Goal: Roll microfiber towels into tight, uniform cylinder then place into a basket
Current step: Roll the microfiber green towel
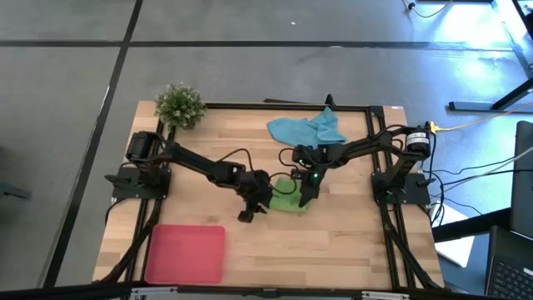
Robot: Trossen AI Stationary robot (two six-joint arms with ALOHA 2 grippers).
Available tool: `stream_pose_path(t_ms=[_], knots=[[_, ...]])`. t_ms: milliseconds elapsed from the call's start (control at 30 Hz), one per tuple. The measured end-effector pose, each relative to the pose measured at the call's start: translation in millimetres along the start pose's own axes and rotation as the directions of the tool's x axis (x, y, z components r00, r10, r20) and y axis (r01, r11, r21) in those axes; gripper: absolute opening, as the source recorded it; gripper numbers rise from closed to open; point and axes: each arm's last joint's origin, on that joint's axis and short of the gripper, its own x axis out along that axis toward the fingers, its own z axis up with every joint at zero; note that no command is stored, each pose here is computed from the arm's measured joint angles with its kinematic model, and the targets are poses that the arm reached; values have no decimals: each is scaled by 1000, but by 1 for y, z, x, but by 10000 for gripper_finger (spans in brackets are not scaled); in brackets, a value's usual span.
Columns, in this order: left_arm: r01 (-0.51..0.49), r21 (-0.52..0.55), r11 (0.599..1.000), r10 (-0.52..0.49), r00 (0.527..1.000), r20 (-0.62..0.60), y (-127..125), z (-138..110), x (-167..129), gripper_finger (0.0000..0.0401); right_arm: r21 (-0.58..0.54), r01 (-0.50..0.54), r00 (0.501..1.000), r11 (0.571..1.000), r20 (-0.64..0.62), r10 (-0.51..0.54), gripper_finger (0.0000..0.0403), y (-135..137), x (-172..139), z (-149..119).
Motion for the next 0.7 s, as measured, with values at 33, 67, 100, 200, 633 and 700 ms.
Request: stream_pose_path(t_ms=[33,67,100,200,633,700], knots=[[-22,-4,1000,22,1000,-11,0,-2,2,96,-2,-1,1000,1000,2,1,13,0,0,0],[-57,-3,998,57,998,-22,1,-3,5,96,-4,-3,1000,1000,2,3,13,0,0,0],[-95,-1,995,95,995,-33,3,-5,7,96,-4,-7,1000,1000,0,7,13,0,0,0],[-177,4,984,177,984,-20,7,-3,6,96,-4,-8,1000,1000,-1,8,13,0,0,0],[-249,25,968,246,965,87,28,5,-1,96,-2,-9,1000,1000,-3,9,13,0,0,0],[-252,20,967,250,964,87,30,5,-1,96,0,-16,1000,1000,-8,16,13,0,0,0]])
